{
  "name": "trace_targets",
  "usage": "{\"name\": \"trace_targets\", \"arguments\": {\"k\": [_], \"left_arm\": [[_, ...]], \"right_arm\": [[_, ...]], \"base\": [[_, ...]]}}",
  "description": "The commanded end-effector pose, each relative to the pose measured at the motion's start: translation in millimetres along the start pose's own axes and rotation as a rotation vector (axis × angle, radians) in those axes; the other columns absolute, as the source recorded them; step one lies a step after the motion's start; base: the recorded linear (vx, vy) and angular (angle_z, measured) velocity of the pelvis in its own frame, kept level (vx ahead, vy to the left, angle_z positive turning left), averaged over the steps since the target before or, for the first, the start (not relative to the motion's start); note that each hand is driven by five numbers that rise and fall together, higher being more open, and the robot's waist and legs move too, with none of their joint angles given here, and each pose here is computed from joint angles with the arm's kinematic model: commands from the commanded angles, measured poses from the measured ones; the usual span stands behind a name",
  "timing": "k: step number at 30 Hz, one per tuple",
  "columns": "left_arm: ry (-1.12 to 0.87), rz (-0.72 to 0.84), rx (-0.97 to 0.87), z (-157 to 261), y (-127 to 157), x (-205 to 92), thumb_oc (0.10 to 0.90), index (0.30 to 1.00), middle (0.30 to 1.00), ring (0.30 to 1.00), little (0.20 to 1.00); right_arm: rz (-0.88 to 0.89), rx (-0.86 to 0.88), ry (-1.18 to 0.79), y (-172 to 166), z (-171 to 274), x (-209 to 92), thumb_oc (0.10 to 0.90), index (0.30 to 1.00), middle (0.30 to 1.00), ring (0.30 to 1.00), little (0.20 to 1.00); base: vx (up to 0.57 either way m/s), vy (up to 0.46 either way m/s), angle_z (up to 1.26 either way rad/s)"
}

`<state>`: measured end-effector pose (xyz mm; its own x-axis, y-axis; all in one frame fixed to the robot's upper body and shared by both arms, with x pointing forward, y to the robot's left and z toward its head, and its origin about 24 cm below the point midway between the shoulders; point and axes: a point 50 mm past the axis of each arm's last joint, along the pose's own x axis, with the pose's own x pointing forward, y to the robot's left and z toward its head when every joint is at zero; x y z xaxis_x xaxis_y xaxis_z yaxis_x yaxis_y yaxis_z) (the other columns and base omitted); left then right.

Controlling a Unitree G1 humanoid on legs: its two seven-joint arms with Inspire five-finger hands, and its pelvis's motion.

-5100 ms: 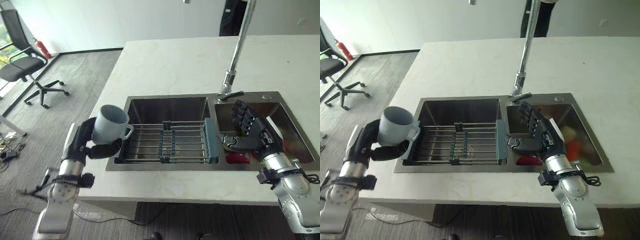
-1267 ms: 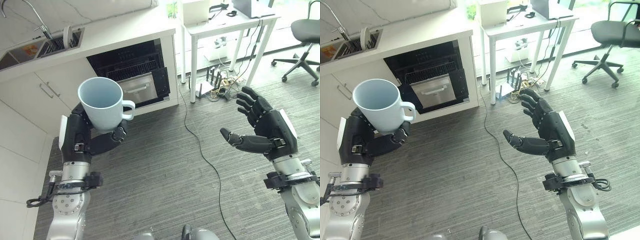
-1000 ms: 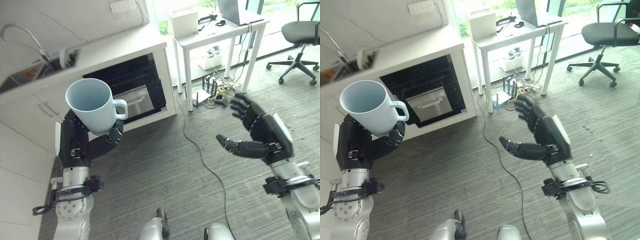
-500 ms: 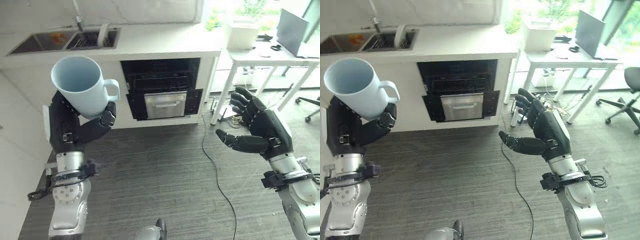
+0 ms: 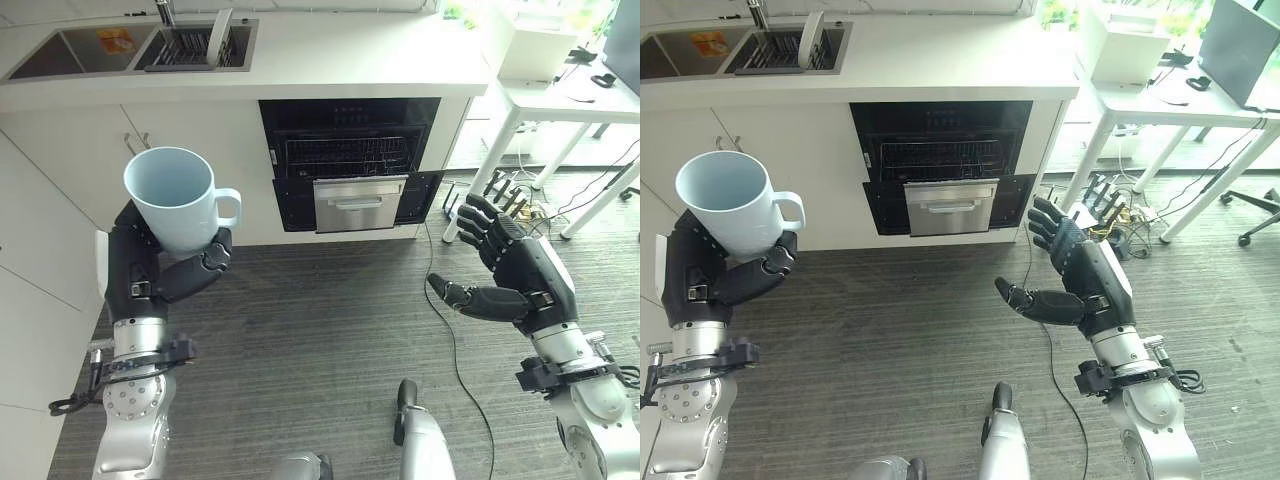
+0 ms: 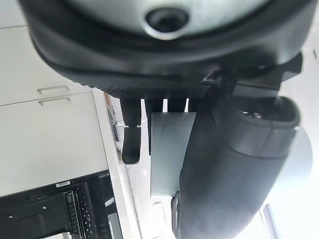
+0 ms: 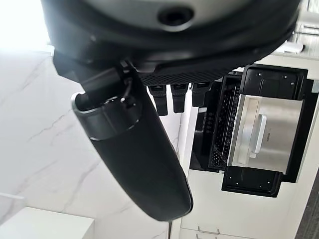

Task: Place the dishes in the dishwasher.

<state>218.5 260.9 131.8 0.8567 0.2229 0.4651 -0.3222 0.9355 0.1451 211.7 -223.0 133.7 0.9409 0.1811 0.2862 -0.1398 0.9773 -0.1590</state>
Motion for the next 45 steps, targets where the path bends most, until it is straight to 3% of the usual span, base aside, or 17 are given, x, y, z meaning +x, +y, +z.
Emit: {"name": "trace_targets", "arguments": {"k": [1, 7, 14, 29, 45], "left_arm": [[-0.426, -0.079, -0.037, 77.5, -4.9, 18.5, 0.4, 0.3, 0.3, 0.3, 0.3], [-0.43, -0.037, -0.08, 77.6, -5.9, 19.3, 0.4, 0.3, 0.3, 0.3, 0.3], [-0.54, -0.03, -0.12, 86.8, -6.4, 2.4, 0.4, 0.3, 0.3, 0.3, 0.3], [-0.52, 0.048, -0.109, 81.8, 10.1, -3.4, 0.4, 0.3, 0.3, 0.3, 0.3], [-0.511, -0.013, -0.015, 90.3, -2.7, 19.3, 0.4, 0.3, 0.3, 0.3, 0.3]], "right_arm": [[-0.007, -0.032, -0.265, -5.0, 46.0, 15.6, 0.8, 0.9, 0.9, 0.9, 0.9], [-0.005, -0.052, -0.284, -5.0, 52.4, 27.6, 0.8, 0.9, 0.9, 0.9, 0.9], [0.008, -0.074, -0.248, -12.6, 48.5, 18.3, 0.8, 0.9, 0.9, 0.9, 0.9], [0.04, -0.096, -0.244, -15.6, 48.6, 16.2, 0.8, 0.9, 0.9, 0.9, 0.9], [0.026, -0.07, -0.262, 6.1, 46.9, 24.8, 0.8, 0.9, 0.9, 0.9, 0.9]], "base": [[0.29, -0.365, 0.23], [0.34, -0.392, 0.01], [0.26, -0.227, -0.22], [0.19, 0.227, -0.01], [0.17, 0.182, 0.17]]}}
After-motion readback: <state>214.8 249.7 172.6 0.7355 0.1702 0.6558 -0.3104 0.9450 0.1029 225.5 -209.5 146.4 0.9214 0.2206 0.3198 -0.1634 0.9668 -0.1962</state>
